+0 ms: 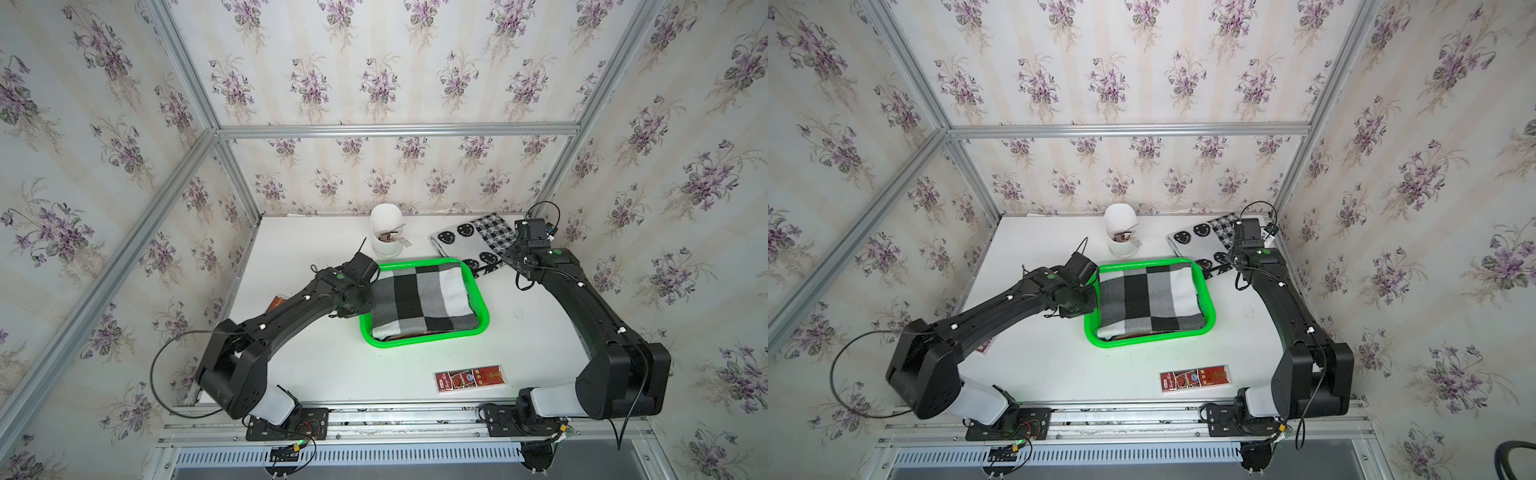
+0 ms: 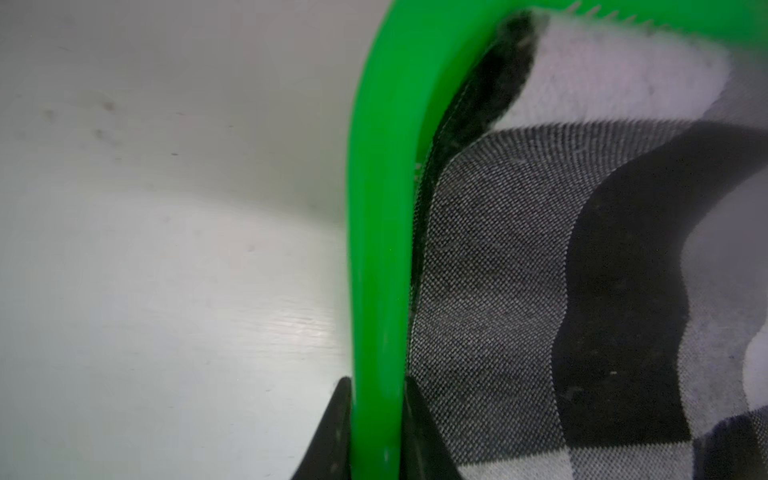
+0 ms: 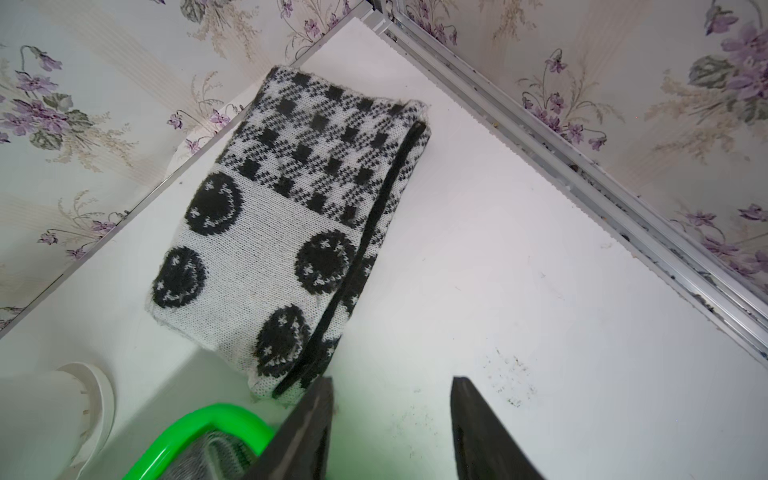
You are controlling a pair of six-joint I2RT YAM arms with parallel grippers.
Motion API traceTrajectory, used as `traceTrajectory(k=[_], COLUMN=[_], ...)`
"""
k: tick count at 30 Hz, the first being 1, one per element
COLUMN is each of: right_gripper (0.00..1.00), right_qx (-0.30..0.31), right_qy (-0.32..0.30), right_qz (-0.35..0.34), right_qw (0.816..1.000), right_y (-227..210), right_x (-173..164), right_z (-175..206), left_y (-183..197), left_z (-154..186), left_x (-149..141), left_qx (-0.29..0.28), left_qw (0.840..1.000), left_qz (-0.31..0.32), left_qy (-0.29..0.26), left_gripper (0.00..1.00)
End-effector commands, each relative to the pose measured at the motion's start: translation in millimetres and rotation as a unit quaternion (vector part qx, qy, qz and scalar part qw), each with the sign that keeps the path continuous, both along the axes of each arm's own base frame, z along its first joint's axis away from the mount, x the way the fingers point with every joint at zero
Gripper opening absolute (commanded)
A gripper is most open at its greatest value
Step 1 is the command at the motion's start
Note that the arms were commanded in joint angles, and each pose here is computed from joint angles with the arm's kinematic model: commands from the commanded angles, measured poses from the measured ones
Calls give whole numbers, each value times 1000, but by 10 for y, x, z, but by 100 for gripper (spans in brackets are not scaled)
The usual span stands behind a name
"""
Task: Put the folded scarf in the basket
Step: Move the basket to the center of the board, then move the scarf to the center of the board.
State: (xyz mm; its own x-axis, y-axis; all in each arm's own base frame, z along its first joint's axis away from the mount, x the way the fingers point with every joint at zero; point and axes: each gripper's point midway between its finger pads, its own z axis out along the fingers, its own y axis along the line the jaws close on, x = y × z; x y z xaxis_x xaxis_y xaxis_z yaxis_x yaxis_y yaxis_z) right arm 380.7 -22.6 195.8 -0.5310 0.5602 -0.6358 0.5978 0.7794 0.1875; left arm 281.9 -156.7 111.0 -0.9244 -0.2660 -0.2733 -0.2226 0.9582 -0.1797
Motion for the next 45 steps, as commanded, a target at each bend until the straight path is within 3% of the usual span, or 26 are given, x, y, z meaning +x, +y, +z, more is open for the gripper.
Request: traceTrajectory(k=[1, 9, 12, 15, 17, 18, 26, 32, 36, 38, 41, 43, 45], right_gripper=[51, 53, 59, 73, 95, 98, 98, 95, 87, 78, 44, 13, 0], right_qx=[-1, 43, 90, 146, 199, 218, 297, 298, 302, 304, 307, 314, 320], right_qy=[-12, 1, 24, 30, 18, 19, 16, 18, 23, 27, 40, 45, 45], right_qz=[-6, 6, 15, 22, 26, 26, 2, -12, -25, -32, -46, -46, -50], right_qw=[1000, 999, 996, 989, 979, 975, 955, 954, 953, 952, 950, 947, 945], right_y=[-10, 146, 295, 469, 617, 671, 887, 998, 1014, 1018, 1009, 1029, 1043], right_x=[95, 303, 281, 198, 173, 173, 317, 443, 515, 529, 476, 439, 374], right_z=[18, -170, -433, -694, -837, -891, -1176, -1319, -1462, -1521, -1635, -1662, -1639], left_y=[525, 1090, 1176, 1275, 1323, 1319, 1301, 1475, 1525, 1517, 1549, 1577, 1557], left_z=[48, 78, 27, 4, 6, 3, -78, -47, -126, -131, 16, 220, 529], left_x=[-268, -511, -544, -580, -572, -555, -307, -64, 8, 11, 6, -7, -23], left_qx=[67, 83, 81, 91, 93, 87, 40, 64, 62, 60, 63, 64, 57], left_qw=[997, 995, 995, 994, 994, 995, 999, 997, 997, 997, 997, 996, 993], left_qz=[-7, 34, 39, 40, 34, 31, 22, 26, 31, 34, 48, 66, 80], left_qy=[29, 39, 44, 51, 45, 40, 28, 24, 37, 38, 17, -14, -58], left_gripper=[17, 19, 20, 19, 19, 19, 16, 25, 45, 63, 76, 78, 79])
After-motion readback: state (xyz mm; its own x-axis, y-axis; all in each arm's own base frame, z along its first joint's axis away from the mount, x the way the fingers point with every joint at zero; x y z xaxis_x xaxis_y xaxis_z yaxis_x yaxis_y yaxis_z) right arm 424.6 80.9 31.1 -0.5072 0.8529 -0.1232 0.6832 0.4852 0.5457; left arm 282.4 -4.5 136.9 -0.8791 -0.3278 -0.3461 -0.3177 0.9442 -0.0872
